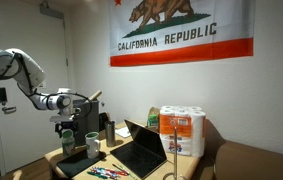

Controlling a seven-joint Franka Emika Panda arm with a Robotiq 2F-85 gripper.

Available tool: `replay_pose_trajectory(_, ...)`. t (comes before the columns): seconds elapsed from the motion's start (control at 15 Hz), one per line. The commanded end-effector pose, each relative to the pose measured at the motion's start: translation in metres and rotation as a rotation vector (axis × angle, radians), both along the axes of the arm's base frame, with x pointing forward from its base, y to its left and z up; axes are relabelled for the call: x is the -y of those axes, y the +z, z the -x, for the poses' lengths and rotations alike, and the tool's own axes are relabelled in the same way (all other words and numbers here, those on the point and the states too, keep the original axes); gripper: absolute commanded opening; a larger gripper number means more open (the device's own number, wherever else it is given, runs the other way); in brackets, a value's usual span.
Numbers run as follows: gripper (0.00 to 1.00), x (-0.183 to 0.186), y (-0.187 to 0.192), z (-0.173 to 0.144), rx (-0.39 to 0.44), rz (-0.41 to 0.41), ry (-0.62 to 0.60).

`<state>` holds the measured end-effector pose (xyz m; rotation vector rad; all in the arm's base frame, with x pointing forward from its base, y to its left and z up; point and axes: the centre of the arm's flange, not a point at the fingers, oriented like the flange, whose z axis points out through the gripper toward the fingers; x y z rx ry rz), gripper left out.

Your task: Pick up the green lid from the table and place it on top of the jar on the left, place the jar inside the grey bin

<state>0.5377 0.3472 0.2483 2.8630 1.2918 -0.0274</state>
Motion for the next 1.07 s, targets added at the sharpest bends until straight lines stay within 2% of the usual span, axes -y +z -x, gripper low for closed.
replay_pose_trajectory(0.0, 1.00, 0.004, -0.001, 0.000, 0.028, -0.003, 0.019)
replay_pose_trajectory(0.2, 1.00, 0.002, -0.005, 0.000, 0.028, -0.012, 0.041)
replay_pose_trajectory(0.27, 0.82, 0.001, -0.006, 0.000, 0.028, -0.010, 0.046)
replay_pose_trajectory(0.33, 0.72, 0.001, -0.008, 0.001, 0.027, -0.010, 0.050)
replay_pose_trajectory(0.47, 0.59, 0.000, -0.008, 0.001, 0.030, -0.011, 0.052)
replay_pose_trajectory(0.53, 0.55, -0.001, -0.007, 0.001, 0.032, -0.010, 0.054)
replay_pose_trajectory(1.0, 0.55, 0.009, 0.004, -0.004, 0.009, 0.004, 0.028)
